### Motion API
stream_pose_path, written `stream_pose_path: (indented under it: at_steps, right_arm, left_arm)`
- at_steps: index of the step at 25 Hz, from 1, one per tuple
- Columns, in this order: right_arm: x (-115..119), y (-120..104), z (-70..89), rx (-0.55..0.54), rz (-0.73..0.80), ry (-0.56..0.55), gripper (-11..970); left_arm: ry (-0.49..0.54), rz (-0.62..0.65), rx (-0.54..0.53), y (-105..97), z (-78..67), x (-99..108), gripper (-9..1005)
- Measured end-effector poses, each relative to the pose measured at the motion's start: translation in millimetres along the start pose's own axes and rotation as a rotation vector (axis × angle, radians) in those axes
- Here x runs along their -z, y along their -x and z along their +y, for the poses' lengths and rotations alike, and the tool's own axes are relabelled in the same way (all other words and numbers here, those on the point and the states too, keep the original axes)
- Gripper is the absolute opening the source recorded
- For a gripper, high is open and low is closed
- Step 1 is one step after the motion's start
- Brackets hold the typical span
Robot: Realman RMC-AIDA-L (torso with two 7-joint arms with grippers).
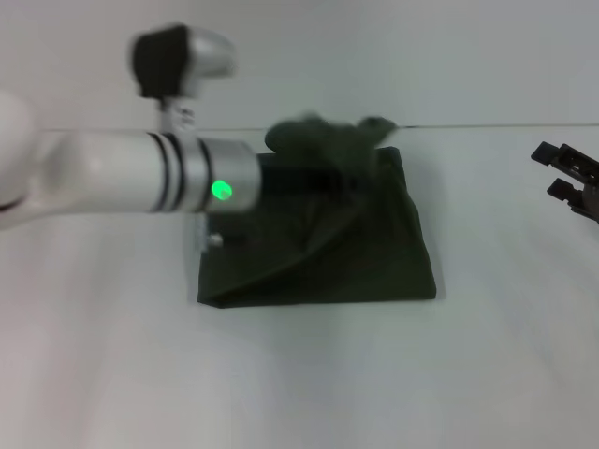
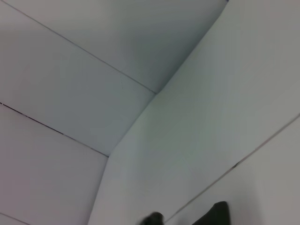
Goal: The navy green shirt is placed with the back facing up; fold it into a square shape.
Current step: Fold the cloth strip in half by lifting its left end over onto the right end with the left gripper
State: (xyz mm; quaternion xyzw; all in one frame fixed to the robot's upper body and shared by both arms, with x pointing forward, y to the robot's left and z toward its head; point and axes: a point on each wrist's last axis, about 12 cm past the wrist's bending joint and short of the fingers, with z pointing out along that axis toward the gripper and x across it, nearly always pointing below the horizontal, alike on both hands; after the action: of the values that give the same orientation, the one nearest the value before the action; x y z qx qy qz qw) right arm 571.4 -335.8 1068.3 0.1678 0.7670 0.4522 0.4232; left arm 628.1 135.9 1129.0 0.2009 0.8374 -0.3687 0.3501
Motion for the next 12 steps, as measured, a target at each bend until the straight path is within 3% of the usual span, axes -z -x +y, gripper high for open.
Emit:
stream_pose_path:
  at_steps: [5, 9, 11, 12]
  right_arm:
    - [2.4, -0.4, -2.2, -0.002, -0.002, -0.008, 927]
    - [4.1, 0.6, -3.4, -0.002, -0.004, -0.013, 927]
    - [4.2, 1.0, -4.0, -0.001, -0.007, -0.018, 927]
    - [4.2, 1.2, -4.3, -0.001, -0.007, -0.021, 927]
  left_arm:
    - [-0.063, 0.097, -0.168, -12.4, -18.6, -9.6, 124]
    - [-0.205, 0.068, -0.287, -14.4, -21.9, 25.3, 132]
    - [-0.259, 0.002, -0.311, -16.9, -18.8, 48.2, 219]
    - [-0.25, -0.06, -0.271, -17.4, -9.8, 64.5, 262]
